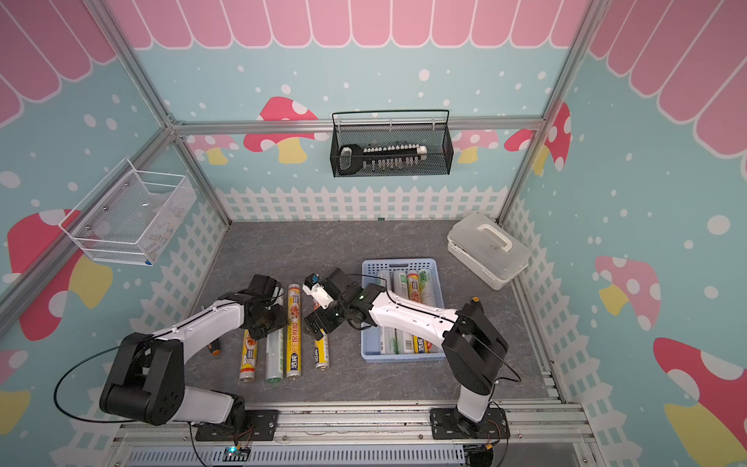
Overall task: Put the plastic wrap into the basket
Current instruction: Pick up the plastic wrap from the center of the board.
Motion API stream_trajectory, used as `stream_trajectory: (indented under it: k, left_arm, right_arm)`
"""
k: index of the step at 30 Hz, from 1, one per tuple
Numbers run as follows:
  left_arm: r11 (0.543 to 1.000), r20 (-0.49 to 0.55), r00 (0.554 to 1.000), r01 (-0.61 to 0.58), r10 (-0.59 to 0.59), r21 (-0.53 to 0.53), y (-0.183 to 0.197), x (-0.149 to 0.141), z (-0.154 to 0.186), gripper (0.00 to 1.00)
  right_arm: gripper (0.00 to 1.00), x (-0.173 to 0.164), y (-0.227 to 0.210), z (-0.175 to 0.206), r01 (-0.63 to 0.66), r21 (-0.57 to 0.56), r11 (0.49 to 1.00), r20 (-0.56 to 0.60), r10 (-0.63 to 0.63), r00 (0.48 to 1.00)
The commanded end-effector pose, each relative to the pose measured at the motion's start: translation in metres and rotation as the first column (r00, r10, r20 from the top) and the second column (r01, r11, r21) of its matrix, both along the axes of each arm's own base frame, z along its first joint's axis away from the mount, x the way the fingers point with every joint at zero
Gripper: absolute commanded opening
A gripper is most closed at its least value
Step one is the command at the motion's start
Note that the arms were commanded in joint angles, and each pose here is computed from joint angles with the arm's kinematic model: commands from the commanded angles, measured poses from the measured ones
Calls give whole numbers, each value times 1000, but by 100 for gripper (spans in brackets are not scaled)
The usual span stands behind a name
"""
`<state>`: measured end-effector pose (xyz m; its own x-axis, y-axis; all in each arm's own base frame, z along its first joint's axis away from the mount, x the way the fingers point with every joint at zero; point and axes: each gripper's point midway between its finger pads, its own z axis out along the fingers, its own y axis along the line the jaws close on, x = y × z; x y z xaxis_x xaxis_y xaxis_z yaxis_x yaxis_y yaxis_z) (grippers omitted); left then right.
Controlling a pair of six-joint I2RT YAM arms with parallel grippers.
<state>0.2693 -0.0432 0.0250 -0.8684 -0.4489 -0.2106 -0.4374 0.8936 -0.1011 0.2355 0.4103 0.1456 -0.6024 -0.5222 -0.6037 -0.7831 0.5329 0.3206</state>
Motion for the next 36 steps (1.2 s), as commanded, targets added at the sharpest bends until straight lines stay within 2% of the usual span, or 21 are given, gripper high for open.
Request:
stream_trajectory:
  k: [1, 10, 18, 22, 28, 33, 36]
  left_arm:
    - [1000, -15, 999, 29, -29, 2, -7, 5, -3, 63]
    - [999, -45, 998, 41, -39, 33, -6, 5, -11, 64]
    - [997, -5, 998, 60, -60, 47, -10, 12, 5, 46]
    - [995, 23, 996, 83, -84, 64, -15, 14, 22, 43]
    - [989, 104, 987, 115, -124, 91, -24, 19, 58, 30]
    - [992, 225, 968, 99, -113, 75, -32, 22, 101, 23]
    - [994, 323, 940, 99, -109, 47, -46, 27, 133, 20]
  right_arm:
    - [99, 2, -6, 3, 20, -24, 1000, 16, -19, 1000]
    - [99, 9, -16, 2, 70, -50, 996, 53, -68, 996]
    - [100, 14, -27, 14, 109, -46, 993, 110, -103, 989]
    - [100, 15, -33, 18, 123, -43, 991, 131, -116, 984]
    - [100, 17, -43, 23, 157, -35, 987, 167, -149, 975]
    - [99, 21, -61, 30, 213, -35, 976, 215, -201, 956]
    - [100, 26, -76, 37, 269, -24, 963, 261, -254, 931]
